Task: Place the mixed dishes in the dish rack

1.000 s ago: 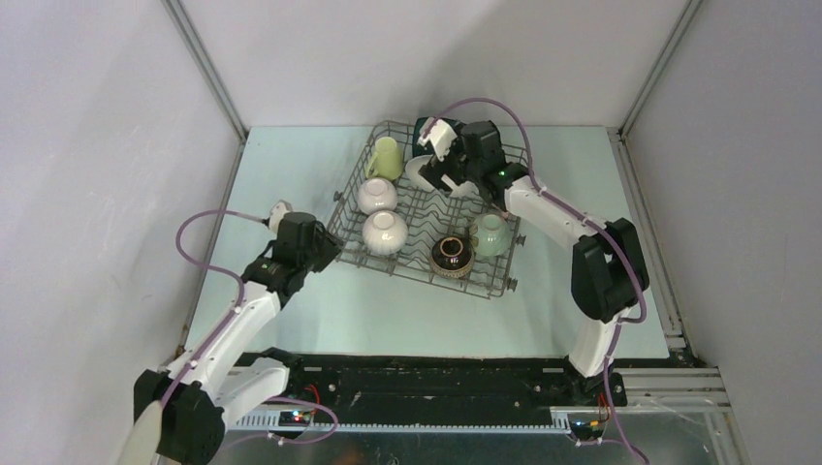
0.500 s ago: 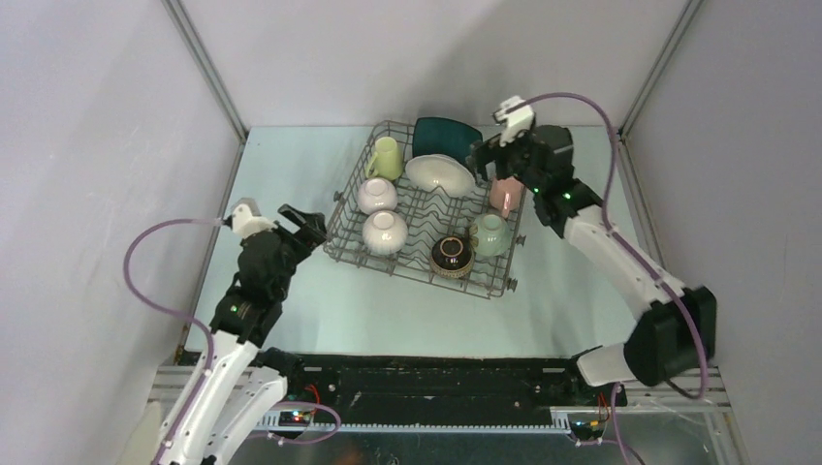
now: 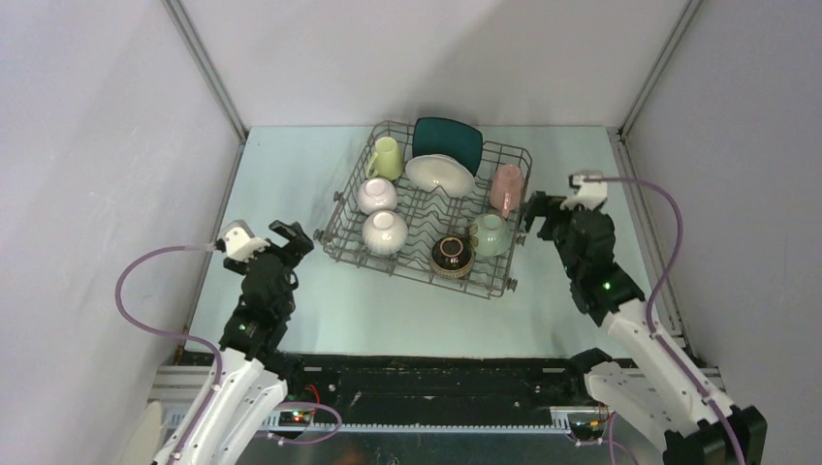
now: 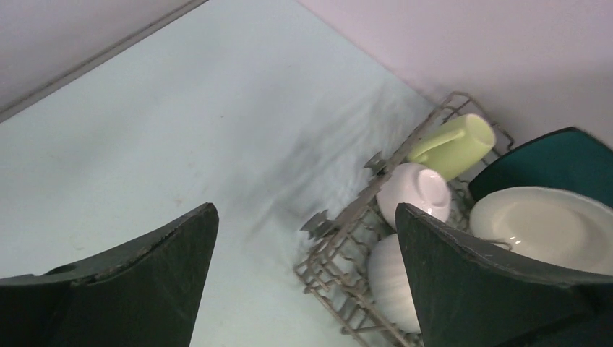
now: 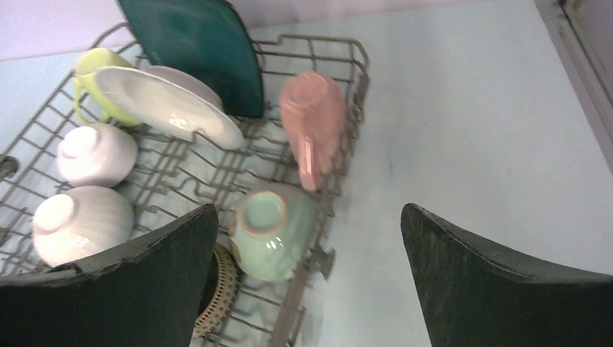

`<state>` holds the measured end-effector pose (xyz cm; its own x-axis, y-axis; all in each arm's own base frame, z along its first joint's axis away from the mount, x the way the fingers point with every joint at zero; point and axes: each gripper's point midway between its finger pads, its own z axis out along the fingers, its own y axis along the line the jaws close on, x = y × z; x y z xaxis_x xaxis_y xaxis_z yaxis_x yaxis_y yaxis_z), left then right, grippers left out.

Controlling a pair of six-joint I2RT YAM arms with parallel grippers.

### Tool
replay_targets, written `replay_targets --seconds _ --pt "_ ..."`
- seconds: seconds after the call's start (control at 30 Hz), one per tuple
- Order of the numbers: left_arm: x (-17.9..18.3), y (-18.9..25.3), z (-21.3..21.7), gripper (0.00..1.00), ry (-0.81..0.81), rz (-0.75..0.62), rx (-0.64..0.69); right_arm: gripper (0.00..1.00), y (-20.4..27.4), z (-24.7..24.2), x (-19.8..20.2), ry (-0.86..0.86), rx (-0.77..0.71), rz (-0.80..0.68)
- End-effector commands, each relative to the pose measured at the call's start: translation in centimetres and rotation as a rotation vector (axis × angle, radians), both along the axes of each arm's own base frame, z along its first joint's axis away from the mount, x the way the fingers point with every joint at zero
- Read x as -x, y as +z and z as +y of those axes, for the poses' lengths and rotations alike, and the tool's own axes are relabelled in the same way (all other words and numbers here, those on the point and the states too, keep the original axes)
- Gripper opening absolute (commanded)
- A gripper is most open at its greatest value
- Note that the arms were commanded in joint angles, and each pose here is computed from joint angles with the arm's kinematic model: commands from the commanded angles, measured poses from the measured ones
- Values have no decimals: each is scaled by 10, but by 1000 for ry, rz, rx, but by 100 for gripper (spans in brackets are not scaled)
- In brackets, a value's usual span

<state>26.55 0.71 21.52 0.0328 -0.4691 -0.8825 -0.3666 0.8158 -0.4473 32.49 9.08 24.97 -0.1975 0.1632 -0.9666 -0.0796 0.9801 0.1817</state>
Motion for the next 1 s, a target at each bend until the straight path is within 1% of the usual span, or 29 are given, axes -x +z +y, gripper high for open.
replay_targets --seconds 0.0,0.03,0.07,0.1,0.17,0.3,0.33,0.37,0.43,0.5,0.53,0.6,0.63,0.67,0.7,0.73,0.77,0.8,0.83,0.87,0.9,0.93,0.97 --pt "-1 8 8 100 -4 -85 -153 99 -22 -33 20 -175 -87 -5" --pt "-2 7 2 100 -46 -133 -165 99 -23 -42 25 -222 -100 -19" --pt "-1 4 3 100 -50 -144 -193 99 -37 -48 29 -249 -87 7" --pt "1 -3 6 100 -29 -170 -194 99 -38 -57 33 -295 -96 0" --pt "6 -16 19 100 35 -179 -215 99 -54 -70 39 -361 -87 25" --pt "11 -30 35 100 124 -165 -279 99 -73 -85 40 -455 -77 35" --pt "11 -38 39 100 134 -132 -322 99 -71 -86 37 -466 -83 16" --pt "12 -31 41 100 156 -170 -324 100 -77 -89 35 -477 -59 28" --pt "10 -30 48 100 176 -161 -398 99 -72 -90 26 -475 -31 0" --pt "5 -35 53 100 189 -136 -419 100 -74 -94 23 -484 11 3" --pt "0 -41 56 100 186 -101 -437 99 -78 -106 23 -530 36 15" --pt "-8 -54 62 100 175 -74 -412 100 -84 -125 23 -581 43 32" --pt "-10 -58 64 100 180 -84 -364 100 -90 -127 21 -566 34 23" --pt "-12 -61 73 100 188 -86 -354 99 -96 -129 17 -523 23 22" --pt "-13 -63 75 100 185 -79 -348 96 -102 -130 16 -508 -3 -25" --pt "-14 -63 76 100 178 -75 -356 95 -124 -133 21 -480 -1 -11" --pt "-13 -63 79 100 186 -76 -363 93 -107 -134 16 -464 -40 -119" --pt "-13 -62 78 100 183 -83 -365 93 -124 -129 21 -383 -52 -110" --pt "-14 -62 77 100 169 -74 -376 93 -111 -134 19 -362 -41 -187" --pt "-15 -63 77 100 166 -67 -384 94 -107 -122 18 -274 -40 -218" --pt "-17 -62 76 100 159 -63 -386 95 -113 -118 16 -232 -17 -200" --pt "-17 -62 79 100 166 -56 -390 96 -107 -117 12 -216 -4 -217" --pt "-20 -62 81 100 160 -50 -393 97 -117 -119 9 -216 9 -185"
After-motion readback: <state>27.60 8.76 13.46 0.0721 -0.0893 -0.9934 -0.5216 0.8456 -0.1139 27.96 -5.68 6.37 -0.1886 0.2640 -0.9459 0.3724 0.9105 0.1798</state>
